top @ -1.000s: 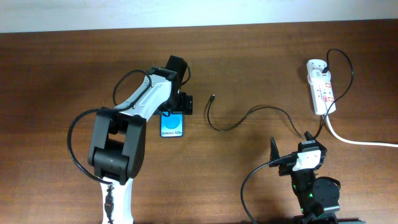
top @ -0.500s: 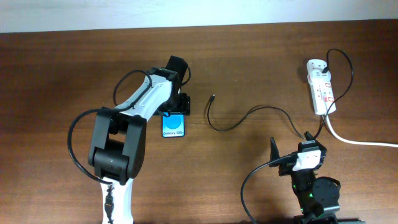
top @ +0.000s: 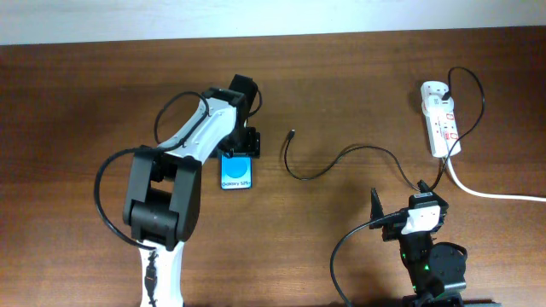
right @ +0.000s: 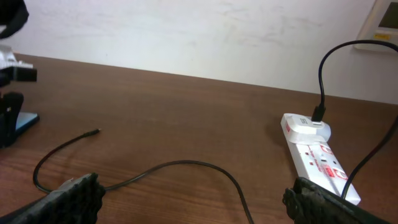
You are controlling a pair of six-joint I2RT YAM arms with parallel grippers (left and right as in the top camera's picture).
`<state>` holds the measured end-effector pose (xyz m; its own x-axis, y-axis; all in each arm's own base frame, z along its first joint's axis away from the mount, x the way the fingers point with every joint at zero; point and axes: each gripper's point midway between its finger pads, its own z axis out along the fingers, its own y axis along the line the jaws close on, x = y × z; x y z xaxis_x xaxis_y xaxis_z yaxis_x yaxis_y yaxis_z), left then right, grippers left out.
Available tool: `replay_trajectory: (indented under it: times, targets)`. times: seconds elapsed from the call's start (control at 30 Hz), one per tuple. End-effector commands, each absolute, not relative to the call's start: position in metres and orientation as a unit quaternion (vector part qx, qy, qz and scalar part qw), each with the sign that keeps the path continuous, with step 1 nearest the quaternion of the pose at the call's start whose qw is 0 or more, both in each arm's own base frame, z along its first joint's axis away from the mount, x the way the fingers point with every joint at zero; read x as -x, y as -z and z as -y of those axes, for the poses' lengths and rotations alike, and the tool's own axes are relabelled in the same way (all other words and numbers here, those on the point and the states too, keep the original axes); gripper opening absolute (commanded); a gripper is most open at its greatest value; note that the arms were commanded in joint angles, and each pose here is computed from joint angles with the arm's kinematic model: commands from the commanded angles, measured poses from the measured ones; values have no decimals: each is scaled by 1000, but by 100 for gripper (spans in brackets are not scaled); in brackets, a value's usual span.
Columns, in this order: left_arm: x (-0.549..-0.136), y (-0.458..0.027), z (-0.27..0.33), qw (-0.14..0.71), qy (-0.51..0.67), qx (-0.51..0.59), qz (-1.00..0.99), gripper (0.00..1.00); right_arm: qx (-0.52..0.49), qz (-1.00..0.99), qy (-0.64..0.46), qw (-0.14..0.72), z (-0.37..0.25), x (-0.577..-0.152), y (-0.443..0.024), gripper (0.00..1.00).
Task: Plug charger to phone and switch on socket
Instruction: 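Close the left gripper on the phone's top edge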
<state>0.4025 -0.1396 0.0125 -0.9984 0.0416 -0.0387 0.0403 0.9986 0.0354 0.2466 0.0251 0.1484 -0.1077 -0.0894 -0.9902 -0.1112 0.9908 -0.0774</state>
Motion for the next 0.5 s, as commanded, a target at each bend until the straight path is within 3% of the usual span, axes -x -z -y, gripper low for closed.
replay_trajectory:
  times: [0.0,0.07,0.33,0.47]
  targets:
    - [-424,-37,144,51,-13,-12,-999,63,65,-745,-8,664,-25,-246,-146,98]
    - [-428,-47,146,56,-11,-12,-998,54,65,-745,-8,664,-25,-246,-146,98]
    - [-444,-88,152,86,0,-11,-996,0,65,-745,-8,664,-25,-246,-146,98]
    - [-451,-108,155,101,6,-7,-995,0,65,-745,-8,664,-25,-246,-146,98]
